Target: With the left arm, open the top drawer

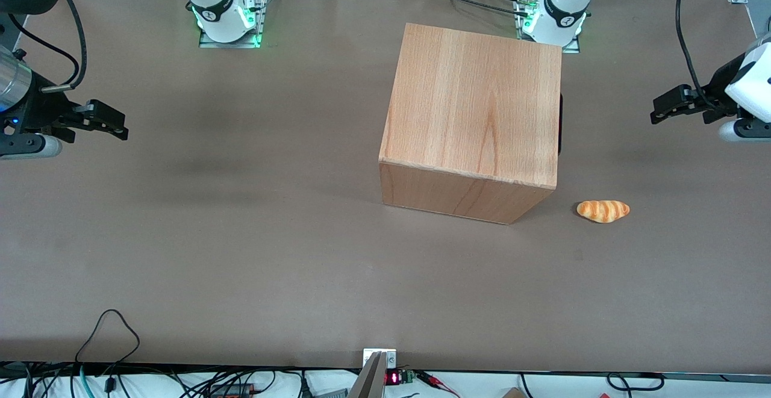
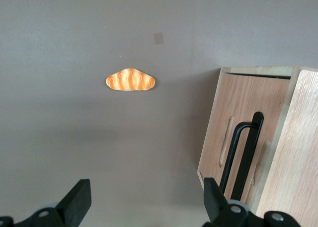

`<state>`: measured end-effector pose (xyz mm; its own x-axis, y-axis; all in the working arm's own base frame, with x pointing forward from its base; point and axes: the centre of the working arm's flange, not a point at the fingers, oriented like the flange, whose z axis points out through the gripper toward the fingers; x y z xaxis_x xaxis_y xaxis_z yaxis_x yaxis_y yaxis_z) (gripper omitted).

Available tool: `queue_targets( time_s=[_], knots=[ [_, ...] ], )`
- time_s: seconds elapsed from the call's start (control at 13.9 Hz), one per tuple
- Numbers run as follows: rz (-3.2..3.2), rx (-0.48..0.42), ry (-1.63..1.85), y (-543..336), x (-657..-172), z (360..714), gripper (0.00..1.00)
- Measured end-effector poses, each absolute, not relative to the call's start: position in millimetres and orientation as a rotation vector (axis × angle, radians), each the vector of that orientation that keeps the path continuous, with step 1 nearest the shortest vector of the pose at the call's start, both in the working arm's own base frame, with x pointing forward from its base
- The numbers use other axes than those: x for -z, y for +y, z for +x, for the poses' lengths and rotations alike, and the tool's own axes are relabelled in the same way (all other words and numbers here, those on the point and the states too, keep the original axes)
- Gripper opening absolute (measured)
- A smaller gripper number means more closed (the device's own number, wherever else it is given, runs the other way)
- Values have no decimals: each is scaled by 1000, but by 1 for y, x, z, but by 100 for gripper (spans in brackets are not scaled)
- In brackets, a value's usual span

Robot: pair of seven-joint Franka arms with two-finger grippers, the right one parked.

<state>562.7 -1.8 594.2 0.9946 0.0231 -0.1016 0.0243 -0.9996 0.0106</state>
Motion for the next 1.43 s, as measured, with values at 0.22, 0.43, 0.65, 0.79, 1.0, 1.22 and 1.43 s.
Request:
queue_targets(
  time_s=[0.22, 0.43, 0.65, 0.79, 1.0, 1.22, 1.43],
  knots=[
    [3120, 261, 21, -8, -564, 573, 100],
    [3108, 384, 9, -12, -527, 584, 100],
    [3091, 518, -1, -16, -499, 587, 100],
    [3079, 557, -13, -18, -488, 589, 100],
    [2978, 655, -152, -25, -462, 590, 100],
    [2891, 722, -209, -30, -431, 595, 100],
    [2857, 777, -222, -33, -425, 591, 100]
  ],
)
